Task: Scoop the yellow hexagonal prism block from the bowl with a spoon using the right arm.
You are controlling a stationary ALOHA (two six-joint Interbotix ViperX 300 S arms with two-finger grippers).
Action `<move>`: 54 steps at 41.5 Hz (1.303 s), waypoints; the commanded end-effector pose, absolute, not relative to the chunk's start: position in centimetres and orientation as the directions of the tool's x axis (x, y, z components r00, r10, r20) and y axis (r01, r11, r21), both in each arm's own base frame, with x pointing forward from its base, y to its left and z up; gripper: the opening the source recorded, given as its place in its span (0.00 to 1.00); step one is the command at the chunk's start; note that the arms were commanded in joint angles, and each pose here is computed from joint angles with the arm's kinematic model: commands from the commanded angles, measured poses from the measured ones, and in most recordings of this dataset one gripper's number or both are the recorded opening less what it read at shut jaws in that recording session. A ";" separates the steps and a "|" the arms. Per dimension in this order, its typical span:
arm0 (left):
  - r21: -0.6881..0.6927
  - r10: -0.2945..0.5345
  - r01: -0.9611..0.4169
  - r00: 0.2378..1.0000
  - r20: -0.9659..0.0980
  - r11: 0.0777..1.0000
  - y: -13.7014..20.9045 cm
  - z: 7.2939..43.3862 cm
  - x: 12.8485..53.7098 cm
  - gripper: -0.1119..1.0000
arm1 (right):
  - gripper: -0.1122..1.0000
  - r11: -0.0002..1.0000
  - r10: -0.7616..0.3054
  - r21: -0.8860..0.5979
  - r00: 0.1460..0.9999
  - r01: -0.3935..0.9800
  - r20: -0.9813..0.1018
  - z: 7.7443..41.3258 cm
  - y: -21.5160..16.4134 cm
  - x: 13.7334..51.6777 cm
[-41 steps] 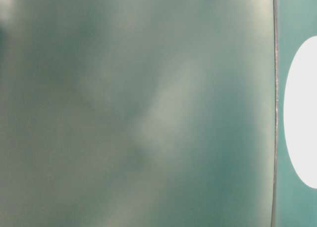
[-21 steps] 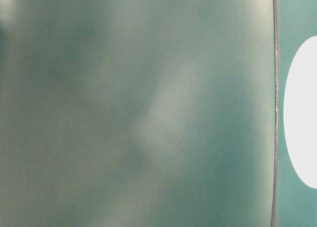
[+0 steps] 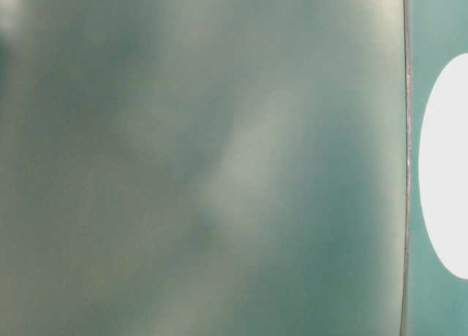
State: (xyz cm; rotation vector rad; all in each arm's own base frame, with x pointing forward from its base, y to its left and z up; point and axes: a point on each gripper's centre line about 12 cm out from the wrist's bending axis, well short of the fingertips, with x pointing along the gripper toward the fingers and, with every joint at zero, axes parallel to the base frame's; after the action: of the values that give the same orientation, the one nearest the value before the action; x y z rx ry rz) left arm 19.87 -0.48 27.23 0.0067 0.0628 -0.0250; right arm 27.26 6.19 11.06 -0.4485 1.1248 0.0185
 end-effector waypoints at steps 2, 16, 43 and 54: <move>0.010 -0.027 0.027 0.998 -0.058 1.000 -0.5 27.5 20.1 0.10 | 0.57 0.906 -0.207 -0.346 0.459 -0.244 -0.864 11.5 6.4 27.7; 0.010 -0.027 0.027 0.998 -0.060 1.000 -0.5 27.4 20.1 0.10 | 0.50 0.897 -0.227 -0.367 0.455 -0.247 -0.861 11.5 6.3 27.9; 0.010 -0.027 0.027 0.998 -0.060 1.000 -0.5 27.4 20.1 0.10 | 0.20 0.915 -0.198 -0.337 0.481 -0.221 -0.854 12.4 6.7 28.6; 0.010 -0.027 0.027 0.998 -0.060 1.000 -0.5 27.4 20.1 0.10 | 0.20 0.955 -0.152 -0.263 0.531 -0.139 -0.833 15.4 7.1 28.7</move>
State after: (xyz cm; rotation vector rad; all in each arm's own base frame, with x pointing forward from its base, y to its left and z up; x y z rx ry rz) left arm 19.87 -0.51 27.07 0.0068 0.0674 -0.0263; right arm 28.42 6.83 13.66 -0.3650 1.0598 -0.0016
